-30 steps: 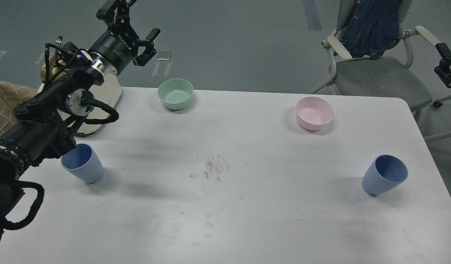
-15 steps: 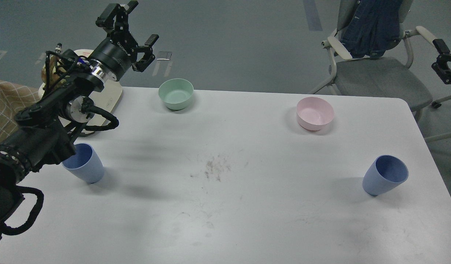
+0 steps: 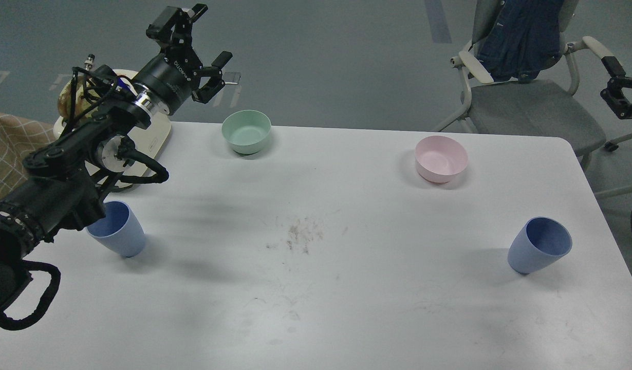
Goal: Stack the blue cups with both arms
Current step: 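Move the left arm back and lower the left gripper toward the table edge, then close the left gripper around the blue cup nearest the left arm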
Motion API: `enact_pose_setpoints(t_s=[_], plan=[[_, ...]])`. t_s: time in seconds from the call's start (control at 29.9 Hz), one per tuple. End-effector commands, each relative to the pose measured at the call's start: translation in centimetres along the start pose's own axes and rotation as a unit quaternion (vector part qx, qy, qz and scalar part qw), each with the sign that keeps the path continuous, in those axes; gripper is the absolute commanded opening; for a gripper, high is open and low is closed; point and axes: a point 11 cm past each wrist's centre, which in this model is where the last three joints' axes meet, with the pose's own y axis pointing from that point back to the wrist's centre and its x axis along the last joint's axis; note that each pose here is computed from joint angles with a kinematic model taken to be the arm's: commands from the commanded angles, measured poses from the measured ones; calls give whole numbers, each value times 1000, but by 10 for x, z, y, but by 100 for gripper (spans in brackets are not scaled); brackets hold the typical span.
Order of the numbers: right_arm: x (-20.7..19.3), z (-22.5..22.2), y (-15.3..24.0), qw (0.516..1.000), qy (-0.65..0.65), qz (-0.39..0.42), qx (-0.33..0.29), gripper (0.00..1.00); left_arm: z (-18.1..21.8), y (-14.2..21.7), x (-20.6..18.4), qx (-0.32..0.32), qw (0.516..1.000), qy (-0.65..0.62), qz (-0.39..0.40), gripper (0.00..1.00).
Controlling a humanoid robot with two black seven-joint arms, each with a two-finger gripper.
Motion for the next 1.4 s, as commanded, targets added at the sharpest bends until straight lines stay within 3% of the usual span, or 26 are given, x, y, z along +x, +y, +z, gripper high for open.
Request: enact_pose_setpoints(t_s=[0.0, 0.17, 0.43, 0.57, 0.73, 0.9, 0.97, 1.0, 1.07, 1.14, 1.37], plan=[[-2, 3, -1, 1000, -3, -1, -2, 100, 6, 3, 1, -2, 1000, -5, -4, 98], [0, 3, 1, 1000, -2, 0, -3, 100, 6, 4, 1, 4, 1000, -19, -10, 98], [-3, 1, -1, 1000, -3, -2, 0, 100, 37, 12, -22, 38, 979, -167, -110, 97], [-3, 1, -1, 1000, -3, -3, 1, 100, 61, 28, -39, 62, 939, -287, -177, 97], [-5, 0, -2, 1000, -2, -7, 3, 100, 88, 73, -64, 103, 828, -473, -282, 96], [-5, -1, -2, 1000, -2, -7, 4, 100, 85, 134, -48, 206, 702, -599, -324, 96], [-5, 0, -2, 1000, -3, -7, 2, 100, 80, 166, -23, 272, 649, -632, -326, 96], [-5, 0, -2, 1000, -3, -7, 2, 100, 80, 166, -23, 272, 649, -632, -326, 96], [-6, 0, -2, 1000, -3, -7, 3, 100, 75, 197, 1, 336, 601, -648, -327, 96], [-7, 1, -2, 1000, -4, -9, 3, 100, 74, 218, 16, 373, 580, -648, -324, 96], [-8, 1, -2, 1000, -4, -10, 4, 100, 63, 259, 51, 449, 578, -610, -303, 96]])
